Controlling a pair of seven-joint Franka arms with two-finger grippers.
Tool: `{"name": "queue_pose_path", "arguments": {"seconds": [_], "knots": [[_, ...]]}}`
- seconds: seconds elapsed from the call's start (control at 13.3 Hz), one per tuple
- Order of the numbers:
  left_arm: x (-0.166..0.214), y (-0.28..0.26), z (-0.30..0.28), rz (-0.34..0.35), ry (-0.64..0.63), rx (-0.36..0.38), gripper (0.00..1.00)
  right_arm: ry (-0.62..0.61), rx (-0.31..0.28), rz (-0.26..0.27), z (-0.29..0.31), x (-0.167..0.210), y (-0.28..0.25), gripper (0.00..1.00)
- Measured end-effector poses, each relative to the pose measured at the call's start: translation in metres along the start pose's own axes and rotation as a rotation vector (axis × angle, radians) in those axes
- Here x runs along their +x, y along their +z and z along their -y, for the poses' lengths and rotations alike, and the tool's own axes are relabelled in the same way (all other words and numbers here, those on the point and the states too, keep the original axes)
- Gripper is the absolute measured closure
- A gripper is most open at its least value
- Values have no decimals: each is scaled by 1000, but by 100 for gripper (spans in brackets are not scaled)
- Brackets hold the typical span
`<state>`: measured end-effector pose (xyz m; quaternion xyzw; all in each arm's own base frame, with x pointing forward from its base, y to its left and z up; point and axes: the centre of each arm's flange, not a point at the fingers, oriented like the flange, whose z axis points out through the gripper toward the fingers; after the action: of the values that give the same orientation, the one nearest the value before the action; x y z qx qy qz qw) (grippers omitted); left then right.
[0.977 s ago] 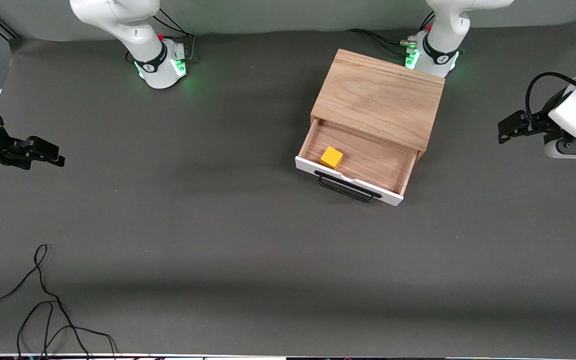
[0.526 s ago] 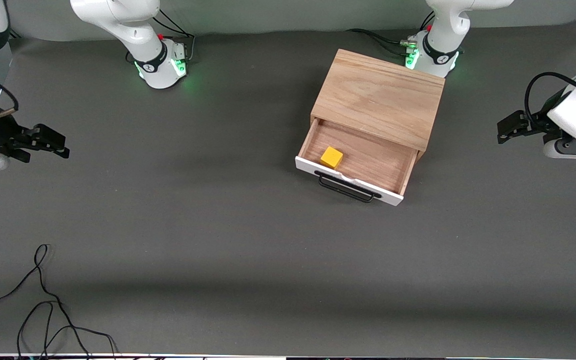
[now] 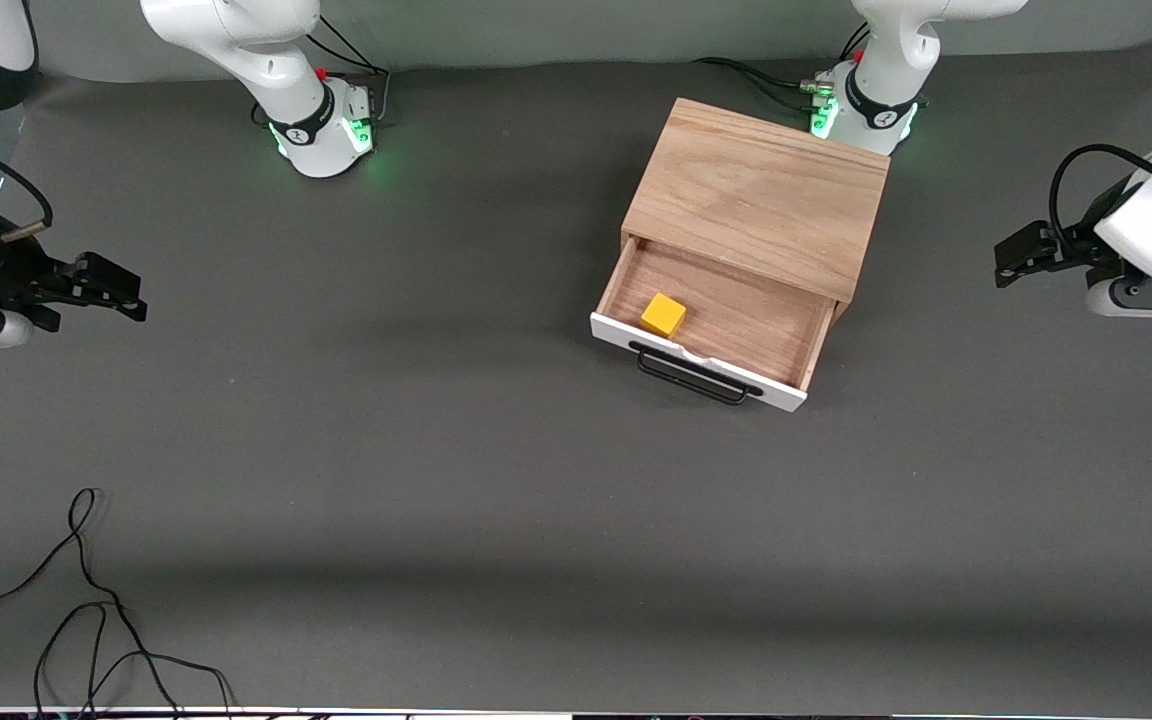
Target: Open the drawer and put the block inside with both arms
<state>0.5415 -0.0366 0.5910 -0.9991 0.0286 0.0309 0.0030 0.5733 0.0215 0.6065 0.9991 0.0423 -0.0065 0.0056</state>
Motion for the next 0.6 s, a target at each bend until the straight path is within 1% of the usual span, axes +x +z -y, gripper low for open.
{"name": "queue_pose_path", "arguments": {"seconds": [0.38,0.6], "knots": [[0,0,0,0,0,0,0,5,0,9,-3,1,3,0],[0,0,0,0,0,0,0,15,1,32,-8,-1,6,1]]}}
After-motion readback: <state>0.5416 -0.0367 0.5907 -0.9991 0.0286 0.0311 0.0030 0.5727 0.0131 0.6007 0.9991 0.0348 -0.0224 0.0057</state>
